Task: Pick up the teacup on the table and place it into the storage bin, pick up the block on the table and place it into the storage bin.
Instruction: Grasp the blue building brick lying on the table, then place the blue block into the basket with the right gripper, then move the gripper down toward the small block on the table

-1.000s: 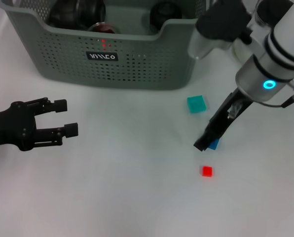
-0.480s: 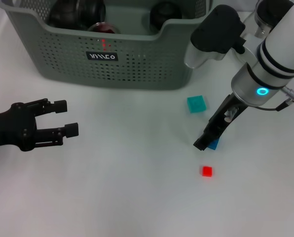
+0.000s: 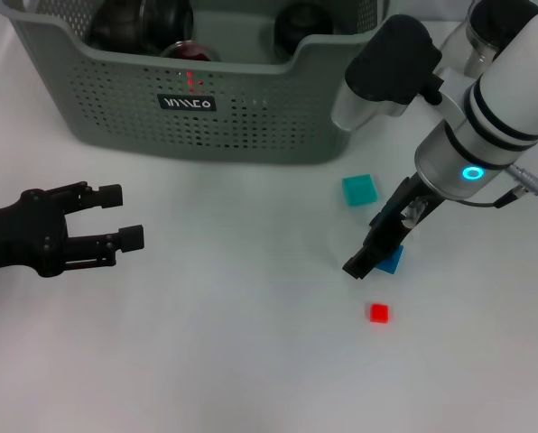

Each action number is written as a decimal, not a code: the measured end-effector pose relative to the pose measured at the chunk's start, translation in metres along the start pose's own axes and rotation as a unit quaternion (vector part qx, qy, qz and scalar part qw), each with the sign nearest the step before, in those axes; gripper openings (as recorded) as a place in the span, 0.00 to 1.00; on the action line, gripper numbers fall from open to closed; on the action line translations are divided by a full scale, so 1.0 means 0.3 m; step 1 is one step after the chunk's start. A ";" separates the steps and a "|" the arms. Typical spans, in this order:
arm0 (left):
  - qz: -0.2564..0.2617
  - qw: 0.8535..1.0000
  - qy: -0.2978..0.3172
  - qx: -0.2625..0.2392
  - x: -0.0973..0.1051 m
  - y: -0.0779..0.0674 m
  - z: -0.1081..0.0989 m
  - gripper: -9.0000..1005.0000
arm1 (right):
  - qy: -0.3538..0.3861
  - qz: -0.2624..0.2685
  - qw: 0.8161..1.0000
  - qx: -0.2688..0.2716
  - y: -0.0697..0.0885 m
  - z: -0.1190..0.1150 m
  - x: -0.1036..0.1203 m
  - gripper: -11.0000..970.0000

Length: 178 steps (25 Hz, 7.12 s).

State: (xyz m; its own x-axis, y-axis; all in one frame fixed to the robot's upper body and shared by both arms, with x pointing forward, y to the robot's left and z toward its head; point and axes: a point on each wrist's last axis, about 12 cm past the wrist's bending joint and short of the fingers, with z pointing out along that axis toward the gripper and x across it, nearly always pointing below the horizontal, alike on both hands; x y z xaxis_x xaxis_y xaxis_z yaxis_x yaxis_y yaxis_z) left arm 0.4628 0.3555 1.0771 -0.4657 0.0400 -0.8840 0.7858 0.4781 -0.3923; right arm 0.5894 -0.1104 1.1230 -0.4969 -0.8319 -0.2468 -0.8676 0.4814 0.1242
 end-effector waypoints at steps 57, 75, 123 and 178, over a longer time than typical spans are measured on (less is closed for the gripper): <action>-0.009 1.000 -0.001 0.005 0.016 -0.013 0.007 0.86 | -0.045 0.001 0.999 -0.004 -0.004 -0.081 0.027 0.45; -0.001 1.000 -0.003 0.008 -0.006 -0.003 0.011 0.86 | -0.590 -0.077 0.792 -0.133 -0.068 -0.603 0.052 0.45; 0.001 1.000 -0.003 -0.005 -0.025 0.018 0.021 0.86 | -0.498 -0.114 0.844 -0.165 -0.047 -0.503 0.275 0.95; -0.008 1.000 -0.008 -0.012 -0.024 0.025 0.041 0.86 | 0.012 -0.114 0.993 0.024 -0.052 -0.016 -0.001 0.74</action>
State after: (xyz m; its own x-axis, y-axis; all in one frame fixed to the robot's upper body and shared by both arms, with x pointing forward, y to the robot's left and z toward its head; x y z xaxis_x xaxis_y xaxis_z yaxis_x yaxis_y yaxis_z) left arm 0.4772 0.3479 1.0775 -0.4720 0.0182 -0.8814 0.7684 0.4986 -0.4011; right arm 0.6031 -0.1190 1.1257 -0.2877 -0.9273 -0.2396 -0.9565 0.2910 0.0222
